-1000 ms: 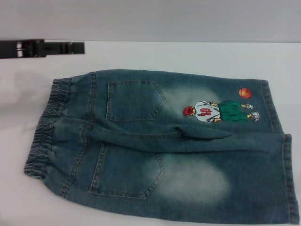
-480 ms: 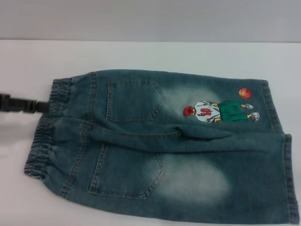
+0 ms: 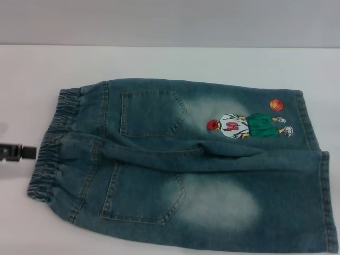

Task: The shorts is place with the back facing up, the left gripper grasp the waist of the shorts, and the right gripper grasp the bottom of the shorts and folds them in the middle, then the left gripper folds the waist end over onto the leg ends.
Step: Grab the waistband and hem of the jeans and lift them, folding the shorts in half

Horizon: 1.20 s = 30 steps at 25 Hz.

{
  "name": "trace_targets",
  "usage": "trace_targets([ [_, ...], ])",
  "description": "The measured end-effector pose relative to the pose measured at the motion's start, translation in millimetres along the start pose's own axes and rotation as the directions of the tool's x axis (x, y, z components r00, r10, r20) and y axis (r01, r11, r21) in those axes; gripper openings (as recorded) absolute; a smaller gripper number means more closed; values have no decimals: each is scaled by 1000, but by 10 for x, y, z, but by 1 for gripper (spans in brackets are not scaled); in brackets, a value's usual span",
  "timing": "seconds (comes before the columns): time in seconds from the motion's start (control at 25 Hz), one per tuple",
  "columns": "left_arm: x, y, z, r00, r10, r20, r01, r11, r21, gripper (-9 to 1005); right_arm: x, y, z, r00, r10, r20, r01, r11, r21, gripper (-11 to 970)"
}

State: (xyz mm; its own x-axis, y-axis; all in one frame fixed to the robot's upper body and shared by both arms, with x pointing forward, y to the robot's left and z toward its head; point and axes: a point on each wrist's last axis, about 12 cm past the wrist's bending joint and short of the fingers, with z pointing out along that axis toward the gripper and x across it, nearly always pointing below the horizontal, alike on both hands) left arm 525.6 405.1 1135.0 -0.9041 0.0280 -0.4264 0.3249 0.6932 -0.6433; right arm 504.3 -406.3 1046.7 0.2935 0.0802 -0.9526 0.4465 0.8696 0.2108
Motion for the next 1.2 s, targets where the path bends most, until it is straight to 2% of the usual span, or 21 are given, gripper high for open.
trace_targets([
  [0.4,151,48,146,996,-53,-72,50,998,-36,782,-19,51,63,1000,0,9,0,1000,-12,592],
  [1.2,181,95,305,992,-84,-90,76,993,-91,775,-17,17,40,1000,-8,5,8,1000,-9,592],
])
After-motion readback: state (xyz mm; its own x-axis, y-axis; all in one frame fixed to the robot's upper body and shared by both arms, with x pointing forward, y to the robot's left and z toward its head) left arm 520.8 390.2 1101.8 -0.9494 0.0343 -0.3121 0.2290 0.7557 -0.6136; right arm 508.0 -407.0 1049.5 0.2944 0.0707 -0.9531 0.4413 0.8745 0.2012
